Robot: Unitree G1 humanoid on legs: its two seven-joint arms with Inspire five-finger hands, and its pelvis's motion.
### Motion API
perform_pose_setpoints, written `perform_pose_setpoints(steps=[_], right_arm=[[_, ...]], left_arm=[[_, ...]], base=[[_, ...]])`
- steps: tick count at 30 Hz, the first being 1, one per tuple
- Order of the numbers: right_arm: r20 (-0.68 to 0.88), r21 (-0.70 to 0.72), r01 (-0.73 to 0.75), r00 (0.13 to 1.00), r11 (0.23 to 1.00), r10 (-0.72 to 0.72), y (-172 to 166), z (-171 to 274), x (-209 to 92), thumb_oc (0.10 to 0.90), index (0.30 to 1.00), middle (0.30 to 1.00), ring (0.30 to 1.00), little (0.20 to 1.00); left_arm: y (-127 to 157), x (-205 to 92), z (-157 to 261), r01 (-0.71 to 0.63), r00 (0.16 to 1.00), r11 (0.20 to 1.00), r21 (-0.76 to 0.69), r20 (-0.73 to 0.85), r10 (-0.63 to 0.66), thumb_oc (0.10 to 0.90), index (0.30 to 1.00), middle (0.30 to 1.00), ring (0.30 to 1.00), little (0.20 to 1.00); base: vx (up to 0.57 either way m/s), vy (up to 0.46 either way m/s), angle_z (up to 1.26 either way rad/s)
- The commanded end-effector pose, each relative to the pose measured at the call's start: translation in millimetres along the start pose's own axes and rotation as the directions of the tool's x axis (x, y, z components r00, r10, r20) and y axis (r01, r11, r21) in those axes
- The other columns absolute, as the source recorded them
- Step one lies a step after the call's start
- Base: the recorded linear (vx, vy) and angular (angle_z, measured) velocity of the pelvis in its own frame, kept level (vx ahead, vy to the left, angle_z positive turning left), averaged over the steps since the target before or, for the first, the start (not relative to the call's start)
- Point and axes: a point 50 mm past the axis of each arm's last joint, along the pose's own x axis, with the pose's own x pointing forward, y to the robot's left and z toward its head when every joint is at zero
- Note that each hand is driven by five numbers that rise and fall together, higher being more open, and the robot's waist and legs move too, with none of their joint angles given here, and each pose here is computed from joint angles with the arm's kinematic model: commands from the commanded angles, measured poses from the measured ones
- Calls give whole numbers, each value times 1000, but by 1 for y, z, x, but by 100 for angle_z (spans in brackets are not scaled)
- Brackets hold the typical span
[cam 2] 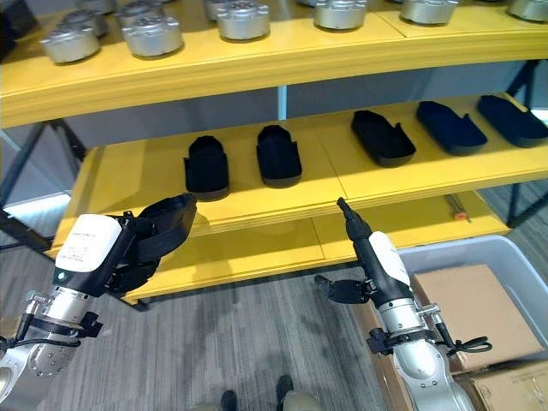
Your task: Move parts from the plastic box to the shelf.
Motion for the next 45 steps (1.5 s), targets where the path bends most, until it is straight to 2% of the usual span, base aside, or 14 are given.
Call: perform_pose_setpoints(steps=[1, 7, 16, 28, 37, 45], right_arm=[[229, 12, 191, 955, 982, -188, -31, 35, 15, 900, 1000, 1000, 1000, 1000], [209, 3, 217, 955, 976, -213, -31, 30, 10, 900, 1000, 1000, 1000, 1000], [120, 12, 211, 970, 977, -211, -21, 19, -4, 900, 1000, 1000, 1000, 1000], [81, -11, 198, 977, 980, -196, -15, 14, 0, 900, 1000, 1000, 1000, 1000], [41, -30, 177, 984, 984, -176, -11, 8, -3, 900, 1000, 1000, 1000, 1000], [36, -47, 139, 990, 989, -137, -8, 6, -2, 900, 1000, 1000, 1000, 1000]], left_arm=[[53, 16, 10, -330, 941, 944, -26, 68, 331, 400, 300, 300, 300, 300], [54, 13, 7, -336, 940, 942, -4, 56, 336, 400, 300, 300, 300, 300], [54, 14, 14, -304, 947, 953, 17, 117, 300, 400, 300, 300, 300, 300], [66, 22, 14, -333, 935, 942, 54, 153, 321, 400, 300, 300, 300, 300], [78, 17, -3, -345, 938, 917, 200, 113, 328, 400, 300, 300, 300, 300], [80, 31, -16, -300, 954, 901, 313, 120, 275, 400, 300, 300, 300, 300]], base=[[141, 68, 20], [130, 126, -11], [133, 218, -26], [61, 207, 9], [26, 77, -2], [6, 6, 2]])
